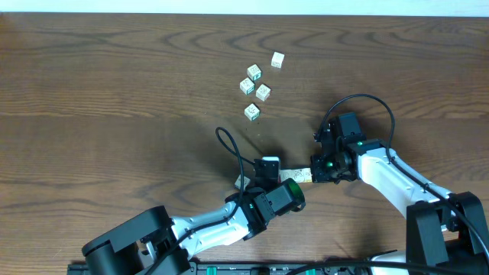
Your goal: Lift 5 blocks
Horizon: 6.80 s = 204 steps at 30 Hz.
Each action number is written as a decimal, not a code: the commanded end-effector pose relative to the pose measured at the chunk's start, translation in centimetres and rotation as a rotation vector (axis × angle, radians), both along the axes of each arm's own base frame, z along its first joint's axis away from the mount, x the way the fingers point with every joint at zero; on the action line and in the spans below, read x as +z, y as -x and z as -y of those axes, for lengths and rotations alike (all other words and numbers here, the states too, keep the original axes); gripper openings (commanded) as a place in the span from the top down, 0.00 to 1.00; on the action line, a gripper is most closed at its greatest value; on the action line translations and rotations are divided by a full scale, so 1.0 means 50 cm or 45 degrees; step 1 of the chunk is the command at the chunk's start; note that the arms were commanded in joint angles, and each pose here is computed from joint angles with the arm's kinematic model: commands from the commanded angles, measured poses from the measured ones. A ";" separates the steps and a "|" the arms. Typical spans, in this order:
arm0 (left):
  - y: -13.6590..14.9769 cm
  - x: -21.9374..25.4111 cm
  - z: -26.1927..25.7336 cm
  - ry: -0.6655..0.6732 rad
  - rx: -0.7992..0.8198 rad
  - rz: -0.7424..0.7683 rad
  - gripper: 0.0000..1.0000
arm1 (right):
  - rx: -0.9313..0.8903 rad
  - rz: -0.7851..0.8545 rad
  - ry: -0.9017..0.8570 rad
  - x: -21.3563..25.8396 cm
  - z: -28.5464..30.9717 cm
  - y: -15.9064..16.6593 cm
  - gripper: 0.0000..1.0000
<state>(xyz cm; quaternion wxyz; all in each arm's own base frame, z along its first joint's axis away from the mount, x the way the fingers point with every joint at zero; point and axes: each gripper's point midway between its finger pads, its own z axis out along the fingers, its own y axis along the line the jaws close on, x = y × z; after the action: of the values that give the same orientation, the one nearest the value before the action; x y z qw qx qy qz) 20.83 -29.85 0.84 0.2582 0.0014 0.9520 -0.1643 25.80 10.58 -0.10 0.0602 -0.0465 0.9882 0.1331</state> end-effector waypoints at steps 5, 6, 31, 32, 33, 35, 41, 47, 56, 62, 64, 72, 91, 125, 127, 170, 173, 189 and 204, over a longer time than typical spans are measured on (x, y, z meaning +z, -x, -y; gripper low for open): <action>-0.002 -0.009 -0.008 -0.015 0.015 -0.004 0.86 | 0.031 -0.011 -0.014 -0.004 -0.007 0.008 0.99; 0.001 -0.010 -0.005 -0.010 0.007 -0.015 0.87 | 0.030 -0.011 -0.014 -0.004 -0.007 0.007 0.99; 0.007 0.063 -0.195 -0.310 0.184 -0.027 0.92 | 0.035 -0.020 -0.011 -0.005 -0.006 0.011 0.99; -0.004 0.062 -0.206 -0.324 0.195 -0.027 0.92 | 0.035 -0.020 -0.011 -0.005 -0.006 0.011 0.99; -0.015 0.062 -0.217 -0.334 0.211 -0.028 0.92 | 0.035 -0.021 -0.011 -0.005 -0.006 0.012 0.99; -0.036 0.062 -0.241 -0.347 0.243 -0.037 0.92 | 0.035 -0.021 -0.010 -0.005 -0.006 0.012 0.99; -0.073 0.048 -0.289 -0.403 0.233 -0.082 0.92 | 0.035 -0.021 -0.010 -0.005 -0.006 0.012 0.99; -0.060 0.015 -0.282 -0.402 0.165 -0.179 0.93 | 0.035 -0.021 -0.010 -0.005 -0.006 0.012 0.99; -0.038 -0.026 -0.249 -0.383 0.009 -0.275 0.92 | 0.035 -0.023 -0.010 -0.005 -0.006 0.013 0.99; -0.022 -0.030 -0.228 -0.334 -0.048 -0.320 0.93 | 0.035 -0.023 -0.010 -0.005 -0.006 0.013 0.99; -0.016 -0.030 -0.213 -0.308 -0.076 -0.324 0.92 | 0.035 -0.023 -0.010 -0.005 -0.006 0.013 0.99; -0.002 -0.025 -0.174 -0.277 -0.143 -0.288 0.93 | 0.035 -0.023 -0.010 -0.005 -0.006 0.013 0.99; -0.037 -0.005 -0.134 -0.154 -0.101 -0.196 0.92 | 0.035 -0.023 -0.011 -0.005 -0.006 0.012 0.99; 0.024 -0.014 -0.108 -0.149 -0.129 -0.279 0.92 | 0.035 -0.023 -0.010 -0.005 -0.006 0.012 0.99; 0.017 -0.011 -0.105 -0.143 -0.123 -0.255 0.92 | 0.035 -0.023 -0.010 -0.005 -0.006 0.012 0.99; 0.057 -0.017 -0.137 -0.230 -0.093 -0.334 0.93 | 0.035 -0.023 -0.010 -0.005 -0.006 0.012 0.99; 0.050 -0.022 -0.186 -0.344 0.026 -0.314 0.92 | 0.035 -0.023 -0.010 -0.005 -0.006 0.013 0.99; -0.072 0.014 -0.156 -0.138 0.078 -0.127 0.92 | 0.035 -0.027 -0.009 -0.006 -0.005 0.014 0.99; -0.059 0.015 -0.131 -0.096 -0.032 -0.153 0.93 | 0.035 -0.027 -0.010 -0.006 -0.006 0.014 0.99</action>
<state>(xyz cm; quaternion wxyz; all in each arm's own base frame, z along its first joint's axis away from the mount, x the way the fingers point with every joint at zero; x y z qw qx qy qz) 23.91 -23.23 1.55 0.2006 0.0015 0.9712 -0.1282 25.31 10.52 -0.27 0.0518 -0.0479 0.9886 0.1328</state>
